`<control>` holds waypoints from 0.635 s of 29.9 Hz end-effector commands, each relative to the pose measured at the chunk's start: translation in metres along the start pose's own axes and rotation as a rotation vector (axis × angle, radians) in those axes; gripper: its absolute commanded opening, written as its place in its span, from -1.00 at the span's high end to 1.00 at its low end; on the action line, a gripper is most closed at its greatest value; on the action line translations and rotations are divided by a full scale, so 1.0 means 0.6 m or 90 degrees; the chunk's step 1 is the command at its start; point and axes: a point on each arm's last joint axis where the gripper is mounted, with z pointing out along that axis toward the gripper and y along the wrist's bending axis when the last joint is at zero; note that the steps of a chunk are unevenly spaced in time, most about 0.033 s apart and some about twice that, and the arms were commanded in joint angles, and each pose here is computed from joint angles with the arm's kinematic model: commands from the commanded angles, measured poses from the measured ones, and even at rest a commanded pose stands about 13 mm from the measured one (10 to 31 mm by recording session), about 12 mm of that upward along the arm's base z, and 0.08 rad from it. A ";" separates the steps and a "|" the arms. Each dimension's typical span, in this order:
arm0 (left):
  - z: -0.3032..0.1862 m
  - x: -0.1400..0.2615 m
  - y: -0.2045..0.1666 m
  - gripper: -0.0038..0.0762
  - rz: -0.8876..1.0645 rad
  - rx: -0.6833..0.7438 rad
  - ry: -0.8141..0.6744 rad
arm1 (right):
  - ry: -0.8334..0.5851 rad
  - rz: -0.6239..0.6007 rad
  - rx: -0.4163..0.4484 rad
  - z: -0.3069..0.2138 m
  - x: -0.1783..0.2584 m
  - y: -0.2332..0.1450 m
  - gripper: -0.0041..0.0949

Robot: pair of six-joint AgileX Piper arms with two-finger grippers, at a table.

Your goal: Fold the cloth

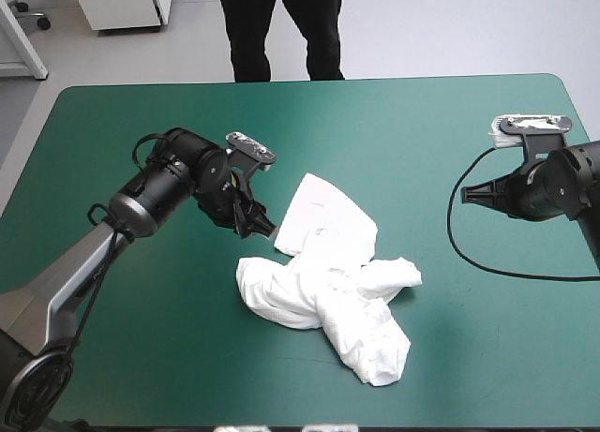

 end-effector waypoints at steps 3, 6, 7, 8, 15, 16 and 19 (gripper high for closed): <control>-0.029 0.025 0.020 -0.10 -0.044 0.005 -0.007 | -0.049 0.007 -0.004 -0.020 -0.009 -0.004 0.92; -0.003 0.044 0.017 -0.10 -0.072 0.016 -0.012 | -0.047 0.008 -0.008 -0.020 -0.008 -0.003 0.92; 0.004 0.046 0.016 -0.10 -0.086 0.019 -0.029 | -0.046 0.009 -0.011 -0.020 -0.008 -0.003 0.92; 0.014 0.048 0.014 -0.10 -0.095 0.024 -0.043 | -0.046 0.011 -0.015 -0.020 -0.008 -0.002 0.92; 0.069 0.056 0.005 -0.10 -0.120 0.056 -0.035 | -0.047 0.009 -0.015 -0.020 -0.008 -0.002 0.92; 0.076 0.057 0.005 -0.10 -0.120 0.056 -0.028 | -0.047 0.010 -0.015 -0.020 -0.008 -0.002 0.92; 0.100 0.055 0.006 -0.10 -0.118 0.052 -0.004 | -0.047 0.010 -0.015 -0.020 -0.008 -0.002 0.92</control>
